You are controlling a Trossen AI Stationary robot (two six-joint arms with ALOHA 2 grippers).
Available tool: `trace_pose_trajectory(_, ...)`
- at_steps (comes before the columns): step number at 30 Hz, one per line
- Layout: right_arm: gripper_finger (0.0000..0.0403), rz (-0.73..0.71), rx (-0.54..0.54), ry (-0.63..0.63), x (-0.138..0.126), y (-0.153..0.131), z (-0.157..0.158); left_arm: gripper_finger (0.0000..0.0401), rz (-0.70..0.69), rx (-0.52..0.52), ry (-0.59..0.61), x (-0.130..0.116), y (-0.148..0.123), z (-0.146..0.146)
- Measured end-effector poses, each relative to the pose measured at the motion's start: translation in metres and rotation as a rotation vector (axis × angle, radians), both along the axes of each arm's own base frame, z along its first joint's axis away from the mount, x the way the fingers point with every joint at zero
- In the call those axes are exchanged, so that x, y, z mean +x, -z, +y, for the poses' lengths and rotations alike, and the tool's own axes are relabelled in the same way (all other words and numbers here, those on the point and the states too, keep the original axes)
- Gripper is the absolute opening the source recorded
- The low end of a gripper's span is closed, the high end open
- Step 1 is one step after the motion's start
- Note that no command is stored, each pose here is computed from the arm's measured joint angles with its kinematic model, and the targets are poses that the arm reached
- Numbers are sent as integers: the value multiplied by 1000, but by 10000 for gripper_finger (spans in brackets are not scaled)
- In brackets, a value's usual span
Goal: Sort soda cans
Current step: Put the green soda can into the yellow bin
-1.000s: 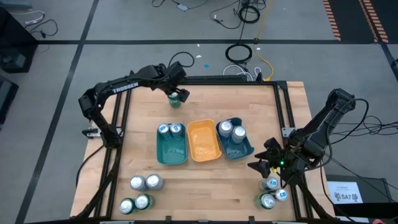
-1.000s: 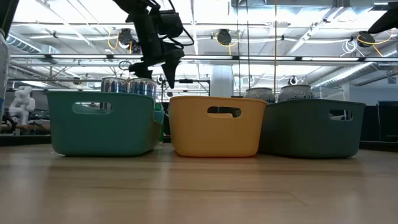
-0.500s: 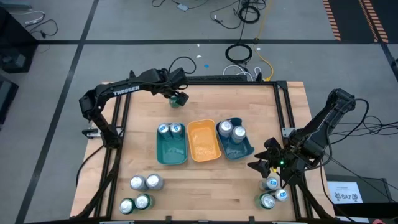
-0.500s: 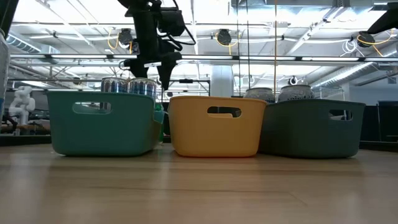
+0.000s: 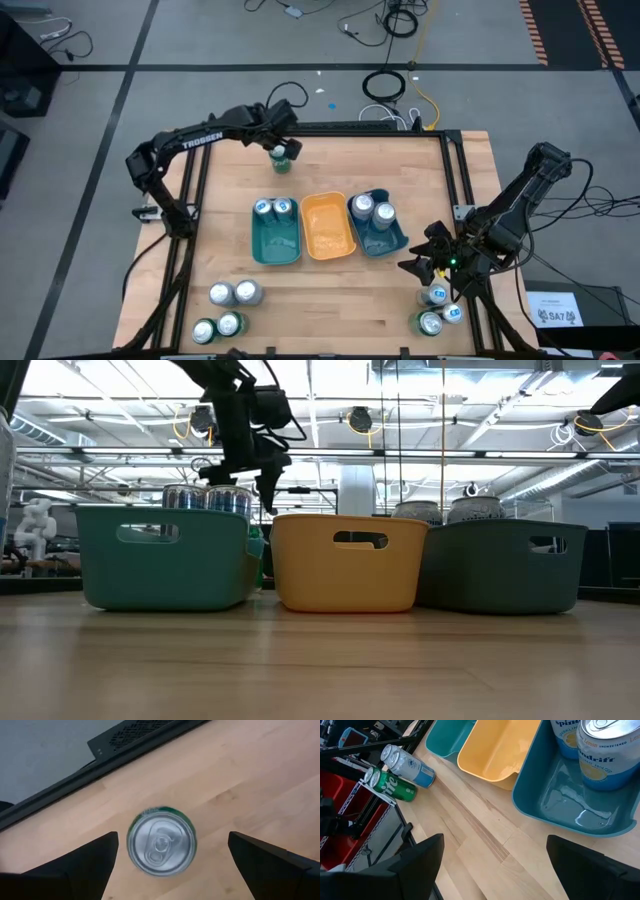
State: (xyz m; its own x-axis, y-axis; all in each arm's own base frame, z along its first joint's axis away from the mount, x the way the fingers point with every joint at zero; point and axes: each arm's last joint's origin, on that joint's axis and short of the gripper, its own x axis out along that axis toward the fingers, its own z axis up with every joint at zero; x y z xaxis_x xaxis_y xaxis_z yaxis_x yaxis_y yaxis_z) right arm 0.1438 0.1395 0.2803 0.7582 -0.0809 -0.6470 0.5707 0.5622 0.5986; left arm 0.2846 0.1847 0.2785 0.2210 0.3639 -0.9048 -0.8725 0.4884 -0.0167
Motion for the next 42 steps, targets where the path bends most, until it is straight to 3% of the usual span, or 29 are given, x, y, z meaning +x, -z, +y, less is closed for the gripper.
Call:
trace_pose_trajectory(9,345,0,-1,0,0,0,0,386,20,-52,-11,0,11,9)
trace_pose_trajectory(26,345,-1,5,5,0,0,0,379,154,-193,7,11,61,22)
trace_pose_trajectory(33,345,-1,5,5,0,0,0,321,149,-190,8,11,61,22)
trace_pose_trajectory(37,345,-1,5,5,0,0,0,315,142,-180,15,10,55,18)
trace_pose_trajectory(42,345,-1,5,5,0,0,0,315,47,-86,49,9,16,4)
